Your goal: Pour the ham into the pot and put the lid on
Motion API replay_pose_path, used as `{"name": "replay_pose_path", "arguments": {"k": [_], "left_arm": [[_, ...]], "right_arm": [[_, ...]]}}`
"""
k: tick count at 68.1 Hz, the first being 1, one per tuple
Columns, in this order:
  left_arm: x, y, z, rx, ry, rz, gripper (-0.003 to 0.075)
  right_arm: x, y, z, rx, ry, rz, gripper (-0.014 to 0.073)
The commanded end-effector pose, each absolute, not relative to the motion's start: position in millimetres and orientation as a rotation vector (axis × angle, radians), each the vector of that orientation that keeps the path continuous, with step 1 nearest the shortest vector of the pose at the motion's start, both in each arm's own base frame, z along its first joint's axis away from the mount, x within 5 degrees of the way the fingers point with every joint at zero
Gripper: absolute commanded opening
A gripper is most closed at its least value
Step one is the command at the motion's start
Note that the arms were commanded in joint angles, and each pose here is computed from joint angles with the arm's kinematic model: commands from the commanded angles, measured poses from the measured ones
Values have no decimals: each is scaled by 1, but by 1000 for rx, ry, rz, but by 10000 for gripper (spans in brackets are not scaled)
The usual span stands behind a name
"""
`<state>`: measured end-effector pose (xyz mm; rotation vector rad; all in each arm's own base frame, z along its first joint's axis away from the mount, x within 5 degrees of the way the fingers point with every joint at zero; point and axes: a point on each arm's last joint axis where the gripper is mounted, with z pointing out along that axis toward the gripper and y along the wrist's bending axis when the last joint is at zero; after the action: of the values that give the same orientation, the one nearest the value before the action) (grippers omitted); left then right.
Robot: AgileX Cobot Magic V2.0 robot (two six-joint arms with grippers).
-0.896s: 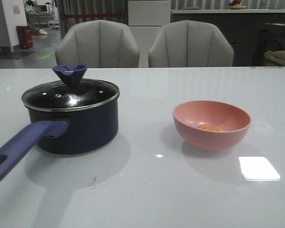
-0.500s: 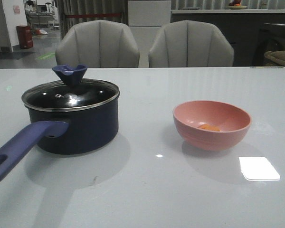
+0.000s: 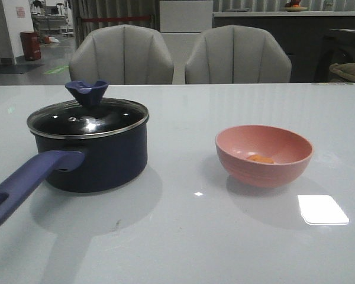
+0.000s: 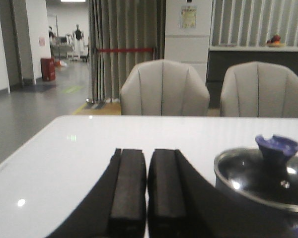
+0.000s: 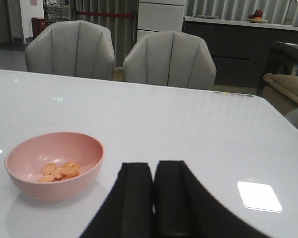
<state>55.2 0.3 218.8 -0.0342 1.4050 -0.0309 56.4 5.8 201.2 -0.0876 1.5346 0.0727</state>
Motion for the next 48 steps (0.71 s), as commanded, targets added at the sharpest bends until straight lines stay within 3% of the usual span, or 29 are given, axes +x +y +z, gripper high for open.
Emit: {"name": "replay_pose_path", "arguments": {"k": [1, 10, 22, 31, 48], "left_arm": [[48, 0, 237, -34, 1182, -40, 133], [41, 0, 272, -38, 1171, -44, 133], [44, 0, 318, -41, 1402, -37, 133], [57, 0, 331, -58, 1561, -61, 133], [73, -3, 332, -116, 1597, -158, 133]], "right_arm": [[54, 5, 212, -86, 1424, 61, 149], [54, 5, 212, -86, 1424, 61, 149], [54, 5, 212, -86, 1424, 61, 149], [54, 5, 212, -86, 1424, 61, 149], [54, 5, 212, -86, 1424, 61, 149]]}}
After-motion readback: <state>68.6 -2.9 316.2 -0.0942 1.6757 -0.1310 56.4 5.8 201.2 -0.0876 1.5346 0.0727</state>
